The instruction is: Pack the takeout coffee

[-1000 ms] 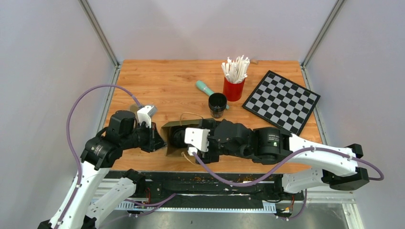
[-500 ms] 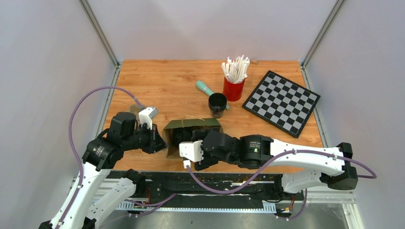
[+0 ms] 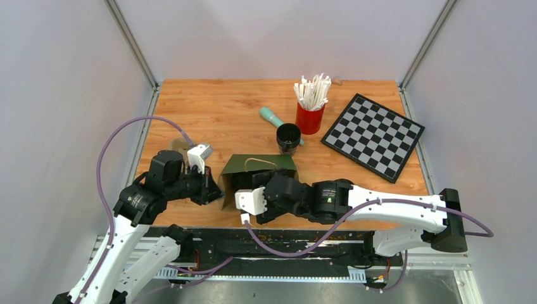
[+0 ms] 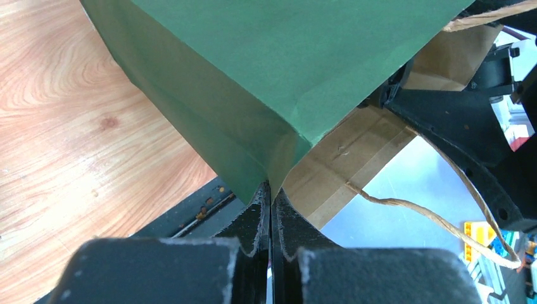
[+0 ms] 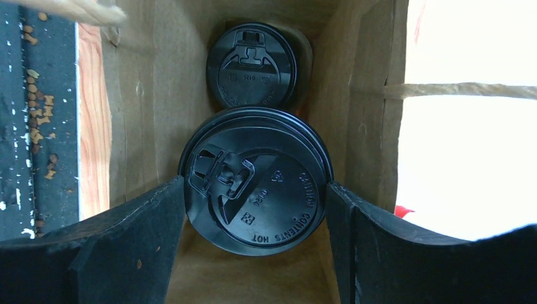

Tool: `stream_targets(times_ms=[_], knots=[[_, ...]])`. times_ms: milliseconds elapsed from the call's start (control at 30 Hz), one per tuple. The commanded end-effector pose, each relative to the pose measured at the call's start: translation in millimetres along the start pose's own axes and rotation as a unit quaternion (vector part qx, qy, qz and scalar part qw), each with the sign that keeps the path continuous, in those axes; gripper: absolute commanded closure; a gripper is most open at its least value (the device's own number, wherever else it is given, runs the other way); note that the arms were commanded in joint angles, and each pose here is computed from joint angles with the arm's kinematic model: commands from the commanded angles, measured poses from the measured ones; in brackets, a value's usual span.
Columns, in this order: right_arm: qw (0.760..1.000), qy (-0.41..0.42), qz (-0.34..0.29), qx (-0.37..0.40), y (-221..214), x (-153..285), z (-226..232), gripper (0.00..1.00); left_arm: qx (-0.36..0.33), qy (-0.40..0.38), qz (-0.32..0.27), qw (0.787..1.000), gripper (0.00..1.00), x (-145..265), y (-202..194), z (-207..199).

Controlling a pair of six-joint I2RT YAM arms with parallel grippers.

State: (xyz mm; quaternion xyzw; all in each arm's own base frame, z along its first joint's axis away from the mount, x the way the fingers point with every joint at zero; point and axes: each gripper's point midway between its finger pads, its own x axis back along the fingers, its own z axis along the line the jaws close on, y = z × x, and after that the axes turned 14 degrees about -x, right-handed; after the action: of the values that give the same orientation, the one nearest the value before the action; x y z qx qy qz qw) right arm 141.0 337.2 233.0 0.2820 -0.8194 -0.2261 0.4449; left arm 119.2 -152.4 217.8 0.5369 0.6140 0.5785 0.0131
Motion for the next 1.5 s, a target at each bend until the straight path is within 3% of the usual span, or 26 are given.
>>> stream_targets(times_ms=[0,600,1367,1467], knots=[[0.999,-0.027,-0.024,0.003,9.6,2.8,-17.1,0.31,-0.035,-0.009,-0.027,0.999,1.00,0.6,9.2,-1.8],[0.997,-0.026,0.041,0.056,-20.1,-16.8,-18.4,0.31,-0.030,-0.012,-0.030,0.999,1.00,-4.0,12.6,-1.5],[0.996,-0.029,0.054,0.057,-41.3,-37.0,-12.2,0.31,-0.009,-0.011,-0.029,0.999,1.00,-6.0,10.4,-1.6],[0.997,-0.032,0.052,0.055,-42.1,-39.5,-13.0,0.31,0.004,0.000,-0.026,1.000,0.97,-7.2,8.7,1.9]])
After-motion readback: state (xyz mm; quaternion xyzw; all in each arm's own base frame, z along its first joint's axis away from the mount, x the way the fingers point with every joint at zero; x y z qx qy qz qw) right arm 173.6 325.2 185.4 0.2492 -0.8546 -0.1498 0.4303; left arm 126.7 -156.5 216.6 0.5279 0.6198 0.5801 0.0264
